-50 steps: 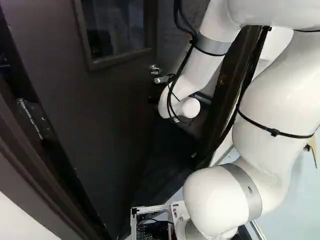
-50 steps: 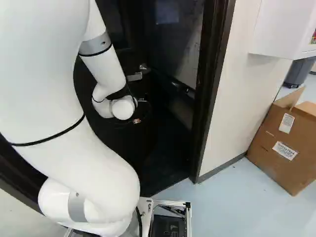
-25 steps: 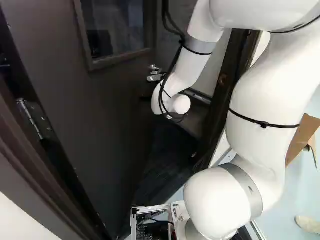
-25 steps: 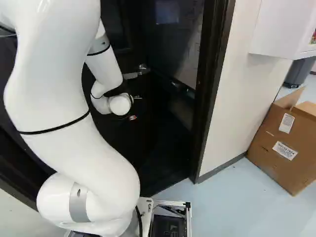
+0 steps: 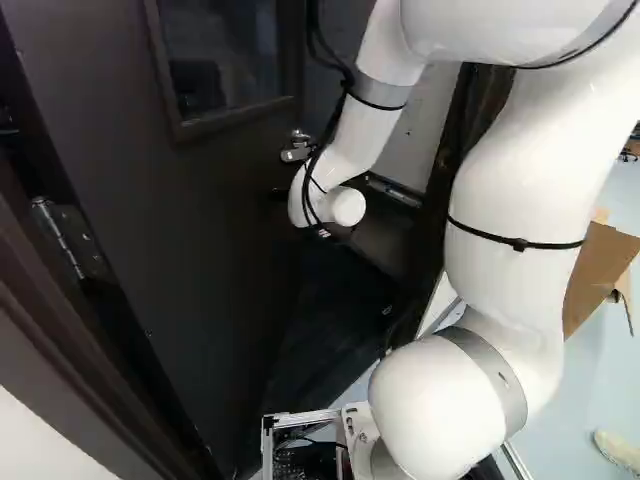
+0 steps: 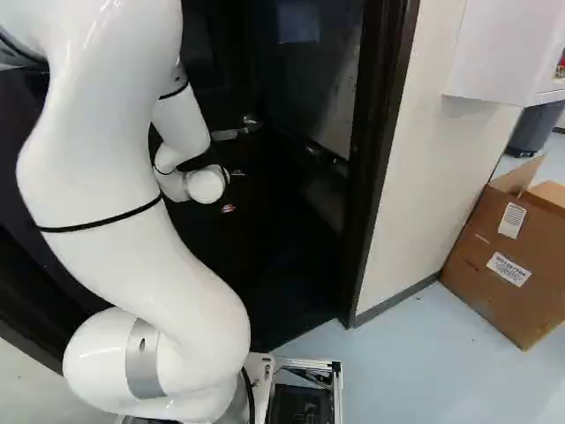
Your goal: Open the door and move inside
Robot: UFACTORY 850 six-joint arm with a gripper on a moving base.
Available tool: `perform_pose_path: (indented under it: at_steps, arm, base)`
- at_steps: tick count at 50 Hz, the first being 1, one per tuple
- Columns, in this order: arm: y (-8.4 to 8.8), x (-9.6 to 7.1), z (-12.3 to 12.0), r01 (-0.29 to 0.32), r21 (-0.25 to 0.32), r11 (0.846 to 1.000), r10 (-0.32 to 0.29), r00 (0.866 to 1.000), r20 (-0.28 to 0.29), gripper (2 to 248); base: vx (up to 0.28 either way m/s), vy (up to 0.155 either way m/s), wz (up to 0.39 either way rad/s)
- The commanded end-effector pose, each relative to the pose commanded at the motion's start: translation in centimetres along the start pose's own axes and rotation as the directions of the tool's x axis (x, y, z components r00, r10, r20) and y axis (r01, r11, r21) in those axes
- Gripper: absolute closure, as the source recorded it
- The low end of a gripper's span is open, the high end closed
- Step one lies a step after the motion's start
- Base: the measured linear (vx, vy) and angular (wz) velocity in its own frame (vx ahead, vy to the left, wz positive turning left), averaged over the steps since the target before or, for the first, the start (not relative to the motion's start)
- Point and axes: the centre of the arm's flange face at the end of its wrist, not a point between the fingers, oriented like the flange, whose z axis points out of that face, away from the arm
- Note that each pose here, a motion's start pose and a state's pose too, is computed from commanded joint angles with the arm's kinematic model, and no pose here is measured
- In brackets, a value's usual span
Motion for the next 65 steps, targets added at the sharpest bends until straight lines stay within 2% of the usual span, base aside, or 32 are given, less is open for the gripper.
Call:
perform_pose_path:
  at_steps: [65]
  arm:
    - [-8.6,1.1,4.1,-0.012,0.101,0.995,0.014,1.000,-0.017,3]
  base:
    - [0.000,0.000,0.000]
